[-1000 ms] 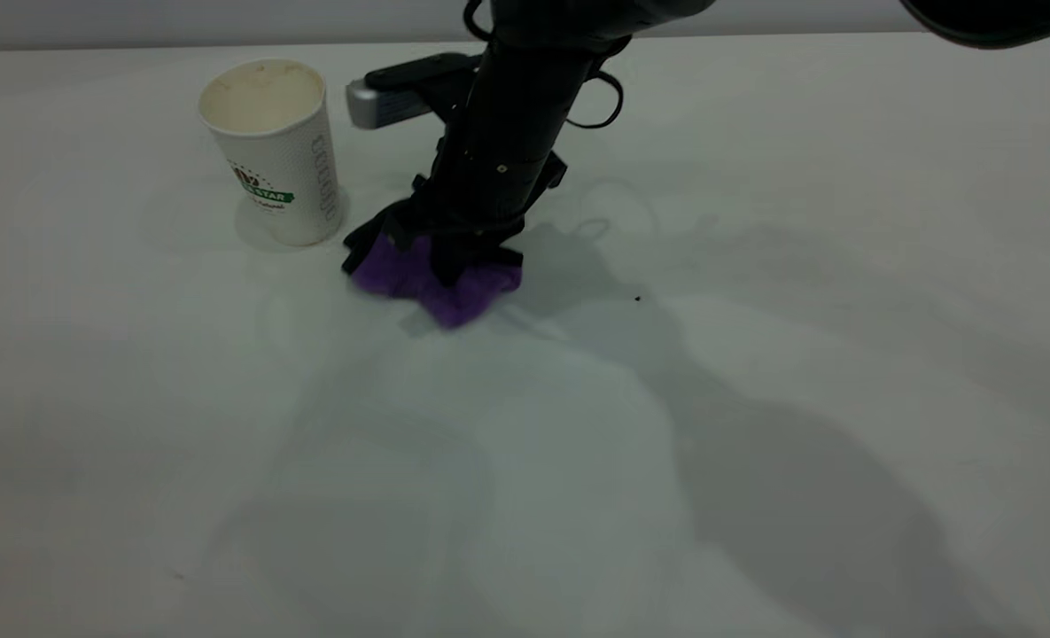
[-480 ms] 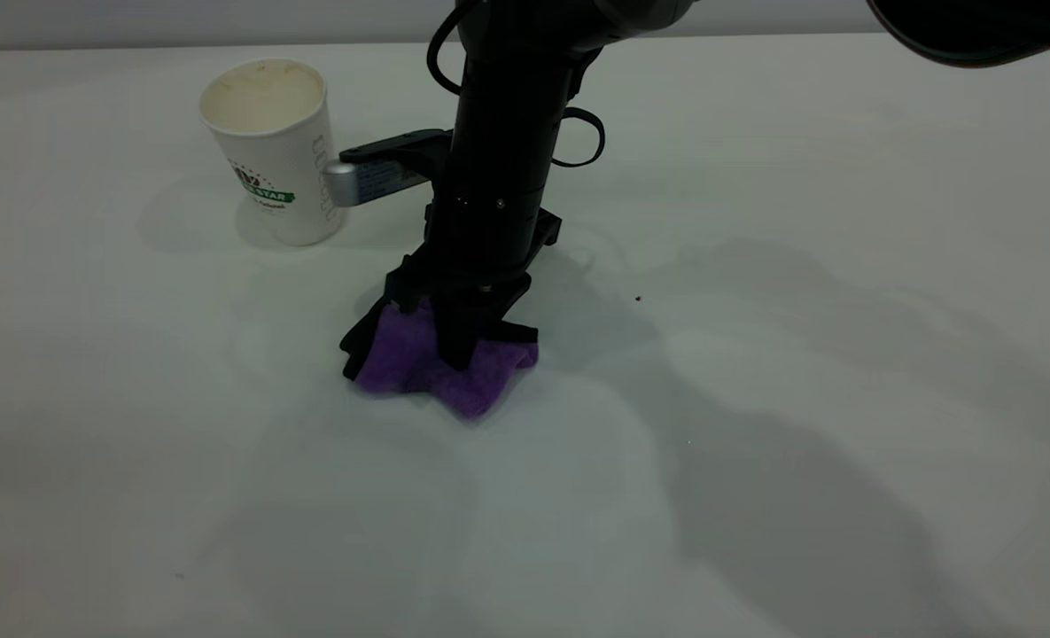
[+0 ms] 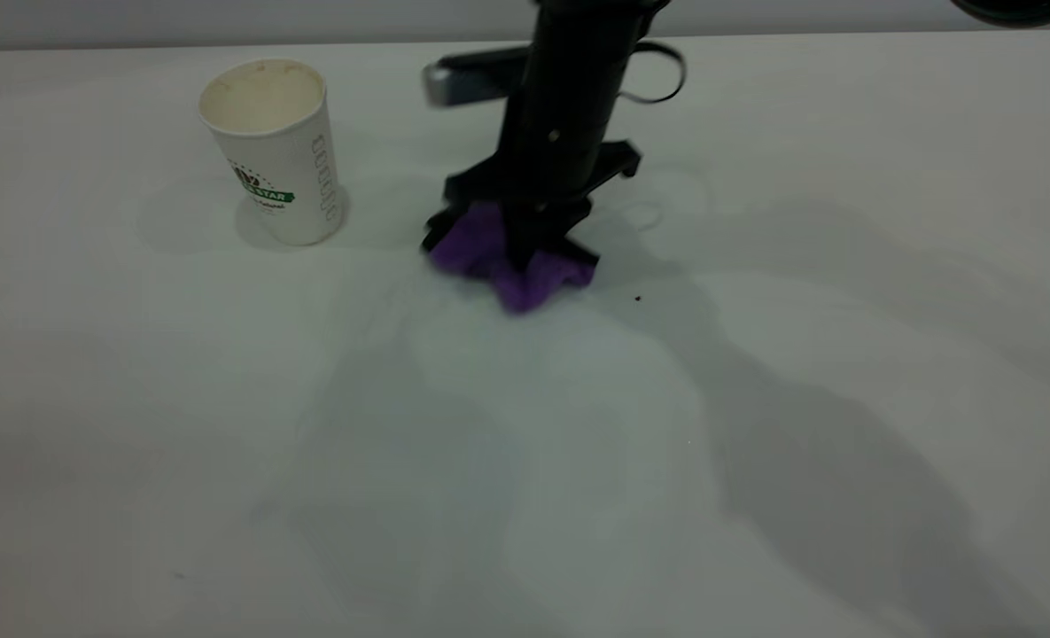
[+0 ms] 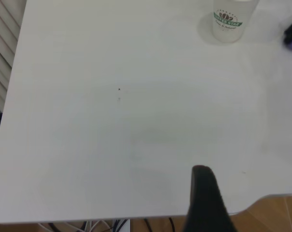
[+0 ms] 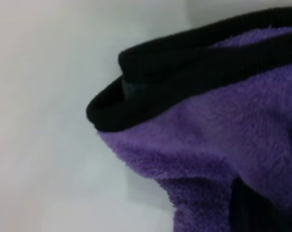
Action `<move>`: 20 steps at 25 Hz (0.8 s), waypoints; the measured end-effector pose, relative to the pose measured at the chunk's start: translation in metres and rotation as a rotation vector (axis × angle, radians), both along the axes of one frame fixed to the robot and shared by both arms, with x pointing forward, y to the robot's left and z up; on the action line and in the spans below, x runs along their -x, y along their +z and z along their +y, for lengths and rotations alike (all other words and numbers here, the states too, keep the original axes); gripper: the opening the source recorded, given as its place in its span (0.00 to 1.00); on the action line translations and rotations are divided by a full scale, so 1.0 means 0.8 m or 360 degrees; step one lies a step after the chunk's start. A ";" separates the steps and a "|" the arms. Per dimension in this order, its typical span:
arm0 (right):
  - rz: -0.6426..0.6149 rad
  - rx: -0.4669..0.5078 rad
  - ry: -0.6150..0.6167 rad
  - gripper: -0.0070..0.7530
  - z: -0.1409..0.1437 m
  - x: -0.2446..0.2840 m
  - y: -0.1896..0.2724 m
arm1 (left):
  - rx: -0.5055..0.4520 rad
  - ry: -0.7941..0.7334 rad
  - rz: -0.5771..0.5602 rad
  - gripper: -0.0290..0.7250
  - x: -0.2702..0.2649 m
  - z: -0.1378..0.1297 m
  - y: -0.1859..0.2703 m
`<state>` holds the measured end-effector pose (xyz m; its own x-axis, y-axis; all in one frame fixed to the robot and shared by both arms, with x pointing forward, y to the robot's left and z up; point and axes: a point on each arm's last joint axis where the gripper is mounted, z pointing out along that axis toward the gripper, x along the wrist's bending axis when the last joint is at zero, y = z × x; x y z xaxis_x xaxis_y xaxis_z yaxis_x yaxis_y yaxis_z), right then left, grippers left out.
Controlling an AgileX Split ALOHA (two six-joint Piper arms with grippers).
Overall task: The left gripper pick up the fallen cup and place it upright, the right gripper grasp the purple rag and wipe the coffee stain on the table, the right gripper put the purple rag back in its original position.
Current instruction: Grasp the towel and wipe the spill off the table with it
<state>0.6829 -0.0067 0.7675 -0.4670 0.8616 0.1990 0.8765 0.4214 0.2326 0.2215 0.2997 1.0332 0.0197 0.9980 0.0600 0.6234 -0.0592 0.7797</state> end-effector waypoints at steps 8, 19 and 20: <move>-0.0083 -0.0181 -0.0143 0.11 0.011 -0.015 0.004 | 0.0000 0.0000 0.0000 0.74 0.000 0.000 0.000; -0.0077 0.0068 0.0159 0.11 0.037 0.017 0.001 | 0.0000 0.0000 0.0000 0.74 0.000 0.000 0.000; -0.0092 0.0135 0.0159 0.11 0.030 0.014 0.002 | 0.0000 0.0000 0.0000 0.74 0.000 0.000 0.000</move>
<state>0.6717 0.0174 0.7688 -0.5600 0.8227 0.0977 0.8153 0.5263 0.2415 0.2215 0.2997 1.0332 0.0197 0.9980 0.0600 0.6234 -0.0592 0.7797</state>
